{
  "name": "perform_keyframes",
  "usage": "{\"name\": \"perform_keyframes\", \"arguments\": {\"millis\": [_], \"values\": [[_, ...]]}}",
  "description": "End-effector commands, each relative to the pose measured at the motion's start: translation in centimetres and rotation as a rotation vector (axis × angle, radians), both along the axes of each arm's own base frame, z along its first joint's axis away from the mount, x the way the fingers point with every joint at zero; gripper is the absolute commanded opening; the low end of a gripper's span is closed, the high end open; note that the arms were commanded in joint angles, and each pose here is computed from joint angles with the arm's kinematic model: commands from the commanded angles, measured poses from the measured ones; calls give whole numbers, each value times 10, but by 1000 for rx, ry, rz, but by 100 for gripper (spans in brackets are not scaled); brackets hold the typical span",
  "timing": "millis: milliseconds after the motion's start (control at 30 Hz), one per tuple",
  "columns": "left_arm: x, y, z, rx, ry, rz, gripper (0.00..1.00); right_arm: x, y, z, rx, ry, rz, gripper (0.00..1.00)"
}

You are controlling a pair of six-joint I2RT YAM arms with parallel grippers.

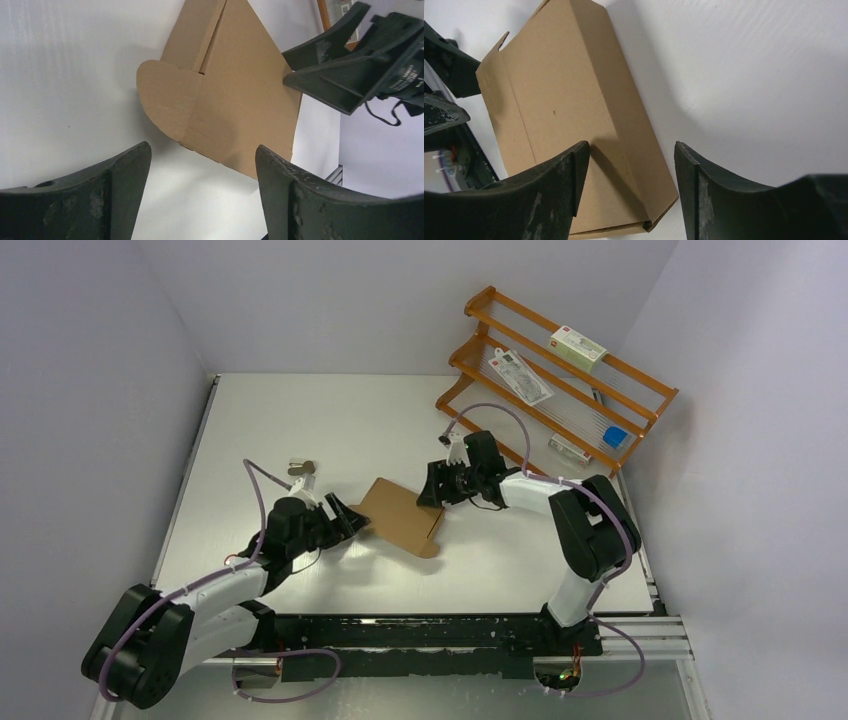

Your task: Fold the paper box

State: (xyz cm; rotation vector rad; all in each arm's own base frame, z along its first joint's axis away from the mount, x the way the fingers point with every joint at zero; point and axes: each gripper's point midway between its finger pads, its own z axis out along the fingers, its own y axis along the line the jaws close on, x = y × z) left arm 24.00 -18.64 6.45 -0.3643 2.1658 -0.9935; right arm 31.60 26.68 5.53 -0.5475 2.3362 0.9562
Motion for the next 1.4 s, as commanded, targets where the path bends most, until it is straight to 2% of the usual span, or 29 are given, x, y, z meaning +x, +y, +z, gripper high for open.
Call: {"name": "perform_keyframes", "arguments": {"millis": [0,167,367,933,1367], "values": [[8,-9,16,-28,-69,-20,81,-6,8,-5,93,49,29,64],[10,-11,12,-22,-62,-21,81,-19,11,-13,143,98,57,54],[9,-11,4,-21,-45,-12,81,-32,14,-14,203,141,62,36],[6,-12,4,-68,-28,9,91,-61,13,-24,383,286,21,21],[2,-7,21,-136,-46,60,93,-66,4,-30,483,375,-50,17]]}}
